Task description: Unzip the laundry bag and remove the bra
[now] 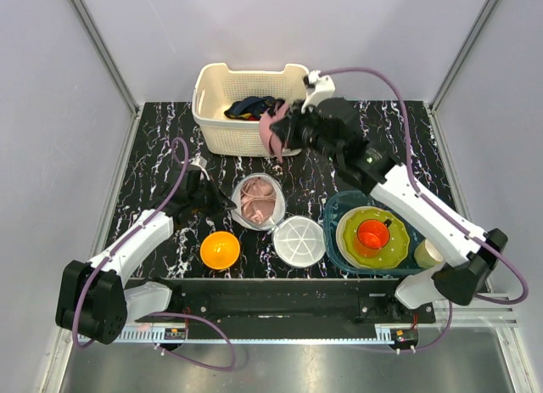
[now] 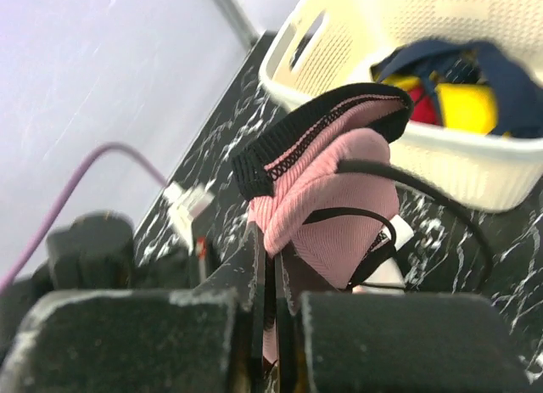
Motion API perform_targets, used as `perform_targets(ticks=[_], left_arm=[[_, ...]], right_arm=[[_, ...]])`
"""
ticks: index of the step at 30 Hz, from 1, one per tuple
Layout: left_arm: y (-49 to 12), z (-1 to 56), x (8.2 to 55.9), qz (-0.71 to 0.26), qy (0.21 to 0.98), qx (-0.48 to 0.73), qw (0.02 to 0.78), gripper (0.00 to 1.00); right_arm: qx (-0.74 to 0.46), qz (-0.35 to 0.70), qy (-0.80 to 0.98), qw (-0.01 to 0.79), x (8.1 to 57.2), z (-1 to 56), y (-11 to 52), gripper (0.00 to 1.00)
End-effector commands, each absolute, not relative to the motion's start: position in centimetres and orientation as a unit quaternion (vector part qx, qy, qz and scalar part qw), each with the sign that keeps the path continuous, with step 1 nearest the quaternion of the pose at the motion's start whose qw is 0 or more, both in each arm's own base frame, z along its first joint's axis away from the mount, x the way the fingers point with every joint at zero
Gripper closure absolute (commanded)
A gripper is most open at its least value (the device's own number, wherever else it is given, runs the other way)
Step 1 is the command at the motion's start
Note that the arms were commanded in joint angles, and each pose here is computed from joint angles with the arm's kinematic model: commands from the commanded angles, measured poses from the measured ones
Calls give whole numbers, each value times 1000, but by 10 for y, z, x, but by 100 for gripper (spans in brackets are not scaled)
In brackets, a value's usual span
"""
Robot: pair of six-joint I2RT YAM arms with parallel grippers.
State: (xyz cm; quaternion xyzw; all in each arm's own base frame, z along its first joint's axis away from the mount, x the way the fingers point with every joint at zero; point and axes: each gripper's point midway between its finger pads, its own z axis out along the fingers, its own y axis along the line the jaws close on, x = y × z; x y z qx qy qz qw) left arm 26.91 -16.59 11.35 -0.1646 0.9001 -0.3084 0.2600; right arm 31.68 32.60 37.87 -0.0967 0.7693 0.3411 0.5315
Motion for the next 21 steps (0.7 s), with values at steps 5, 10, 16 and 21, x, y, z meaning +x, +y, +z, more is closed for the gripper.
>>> perform_targets(ticks=[5, 10, 16, 21], left_arm=[[-170, 125, 271, -326, 894, -157, 265, 100], [-170, 136, 266, -334, 889, -154, 272, 100], [-167, 138, 261, -328, 892, -144, 274, 100], [-169, 132, 260, -330, 896, -133, 266, 100]], right_arm=[[-35, 291, 735, 611, 443, 418, 316, 100], [-14, 259, 759, 597, 536, 375, 328, 86], [-35, 228, 833, 503, 517, 328, 327, 11], [-83, 176, 884, 425, 452, 293, 329, 14]])
